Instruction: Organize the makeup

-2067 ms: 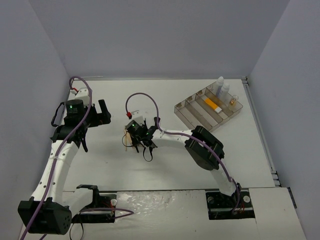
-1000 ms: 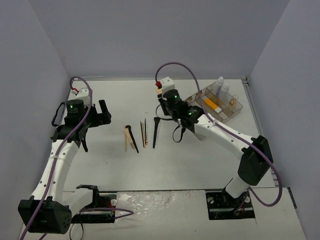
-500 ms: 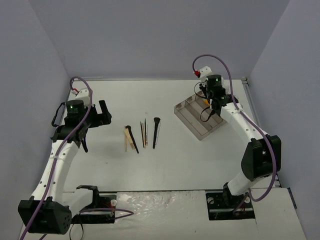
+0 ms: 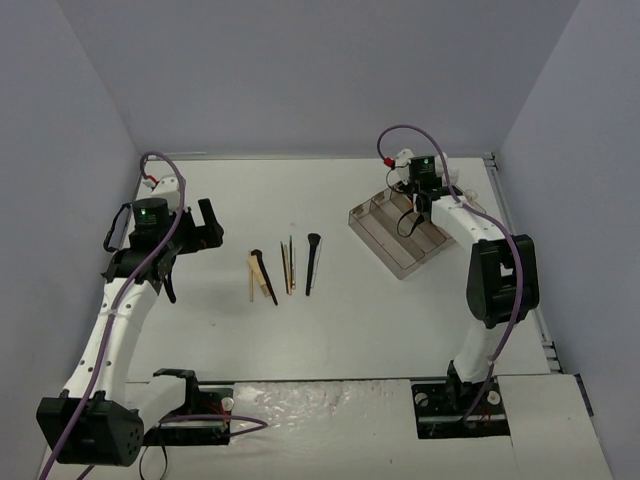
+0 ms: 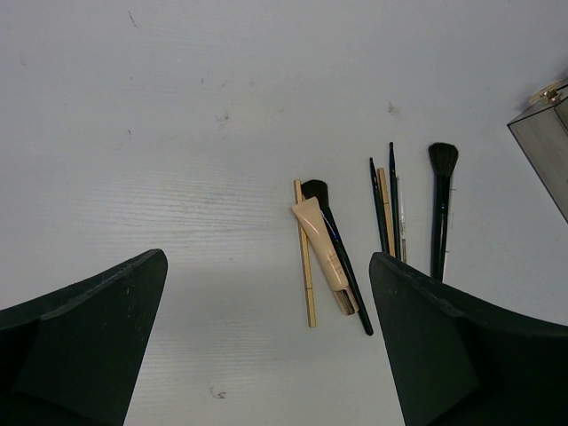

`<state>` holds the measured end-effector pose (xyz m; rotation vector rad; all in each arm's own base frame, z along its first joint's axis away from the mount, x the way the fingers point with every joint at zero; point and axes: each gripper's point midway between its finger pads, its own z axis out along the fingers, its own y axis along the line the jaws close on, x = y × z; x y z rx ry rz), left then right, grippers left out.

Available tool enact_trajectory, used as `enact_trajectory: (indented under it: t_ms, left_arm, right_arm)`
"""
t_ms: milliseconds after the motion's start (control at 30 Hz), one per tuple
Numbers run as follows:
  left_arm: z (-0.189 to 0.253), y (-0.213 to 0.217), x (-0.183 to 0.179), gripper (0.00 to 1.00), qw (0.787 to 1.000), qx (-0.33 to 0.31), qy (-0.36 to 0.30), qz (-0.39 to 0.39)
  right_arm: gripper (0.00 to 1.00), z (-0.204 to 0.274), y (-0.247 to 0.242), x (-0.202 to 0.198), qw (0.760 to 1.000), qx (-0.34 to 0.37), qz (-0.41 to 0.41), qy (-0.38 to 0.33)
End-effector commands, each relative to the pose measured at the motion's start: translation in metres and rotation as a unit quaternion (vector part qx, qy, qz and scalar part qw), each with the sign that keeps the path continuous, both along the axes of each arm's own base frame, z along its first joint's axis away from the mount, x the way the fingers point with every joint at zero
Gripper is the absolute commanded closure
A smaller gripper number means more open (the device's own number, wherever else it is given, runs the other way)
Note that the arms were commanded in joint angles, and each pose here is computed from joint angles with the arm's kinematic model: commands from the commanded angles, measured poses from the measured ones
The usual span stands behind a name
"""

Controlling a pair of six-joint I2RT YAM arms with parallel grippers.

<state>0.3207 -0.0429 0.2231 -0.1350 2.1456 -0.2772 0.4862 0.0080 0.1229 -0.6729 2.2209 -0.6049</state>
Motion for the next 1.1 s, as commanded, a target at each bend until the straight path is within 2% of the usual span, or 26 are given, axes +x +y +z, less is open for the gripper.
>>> enact_trajectory:
  t_ms: [0,400,500,733,833,933,1067]
  left_arm:
    - [0.026,-0.001,0.012,0.03,0.999,-0.01,-0.042,0.0]
    - [0.024,-0.001,0.013,0.03,0.999,-0.01,-0.039,0.001]
    - [0.024,-0.002,0.013,0.03,0.999,-0.012,-0.039,0.0]
    - [0.025,-0.002,0.013,0.03,0.999,-0.01,-0.039,-0.001]
    - [0.024,-0.002,0.013,0.03,0.999,-0.01,-0.039,-0.002]
    - [0.025,-0.002,0.013,0.03,0.999,-0.011,-0.04,-0.002]
    - [0.028,0.0,0.013,0.03,0.999,-0.012,-0.042,0.001]
  right_arm:
    - [0.86,0.012,-0.014,0.012,0.999,-0.009,-0.015,-0.041]
    - [0.79,-0.008,-0.009,0.017,1.0,-0.006,-0.008,-0.022]
    - [0.67,-0.012,-0.008,0.019,1.0,-0.005,-0.006,-0.017]
    - [0.48,-0.012,-0.002,0.021,1.0,-0.004,-0.005,-0.019]
    - [0.4,-0.003,-0.001,0.021,1.0,-0.003,-0.004,-0.028]
    - [0.39,0.013,0.004,0.021,0.999,0.002,-0.004,-0.044]
    - [0.38,0.066,0.042,0.012,0.995,0.012,0.011,-0.097]
